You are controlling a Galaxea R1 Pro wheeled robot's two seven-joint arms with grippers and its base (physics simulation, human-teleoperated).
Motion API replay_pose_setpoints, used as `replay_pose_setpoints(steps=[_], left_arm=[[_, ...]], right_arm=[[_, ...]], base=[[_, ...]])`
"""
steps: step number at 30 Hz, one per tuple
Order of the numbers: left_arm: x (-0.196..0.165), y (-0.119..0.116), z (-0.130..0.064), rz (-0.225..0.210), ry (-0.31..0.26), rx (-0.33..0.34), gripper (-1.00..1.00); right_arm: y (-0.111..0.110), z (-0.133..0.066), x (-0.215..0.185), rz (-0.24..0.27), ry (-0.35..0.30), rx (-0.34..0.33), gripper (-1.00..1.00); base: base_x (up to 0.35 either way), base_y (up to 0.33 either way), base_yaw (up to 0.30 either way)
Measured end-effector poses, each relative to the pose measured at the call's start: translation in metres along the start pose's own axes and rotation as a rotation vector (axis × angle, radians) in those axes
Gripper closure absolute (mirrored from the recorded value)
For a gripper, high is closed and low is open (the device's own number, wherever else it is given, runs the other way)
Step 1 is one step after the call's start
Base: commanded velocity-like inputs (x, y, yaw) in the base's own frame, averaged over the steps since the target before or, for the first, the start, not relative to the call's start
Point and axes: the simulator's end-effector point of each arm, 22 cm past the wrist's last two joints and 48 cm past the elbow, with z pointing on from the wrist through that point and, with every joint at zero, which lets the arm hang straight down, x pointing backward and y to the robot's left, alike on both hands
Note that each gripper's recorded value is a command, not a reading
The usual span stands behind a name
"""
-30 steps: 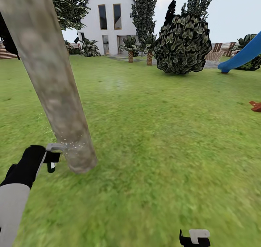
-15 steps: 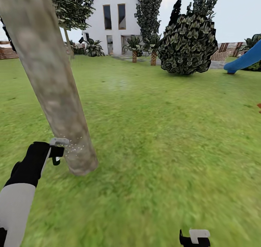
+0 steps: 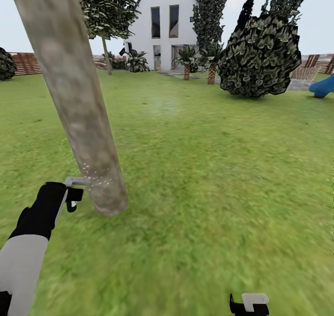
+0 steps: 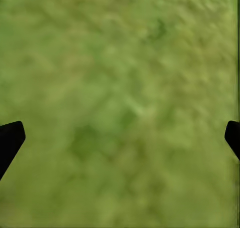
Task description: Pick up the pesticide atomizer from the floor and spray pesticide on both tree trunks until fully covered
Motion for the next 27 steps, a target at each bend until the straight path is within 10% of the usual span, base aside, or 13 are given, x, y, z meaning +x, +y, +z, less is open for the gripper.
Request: replay_pose_setpoints(steps=[21,27], left_arm=[[-0.003,-0.001,-0.001,-0.001,-0.007,0.000,1.00],[0.044,-0.001,0.020,0.016,0.085,0.003,1.00]], right_arm=[[0.000,0.000,0.000,0.000,0.000,0.000,-1.00],[0.000,0.000,0.000,0.000,0.000,-0.001,-1.00]], base=[[0.078,-0.266,0.108],[0.077,-0.274,0.012]])
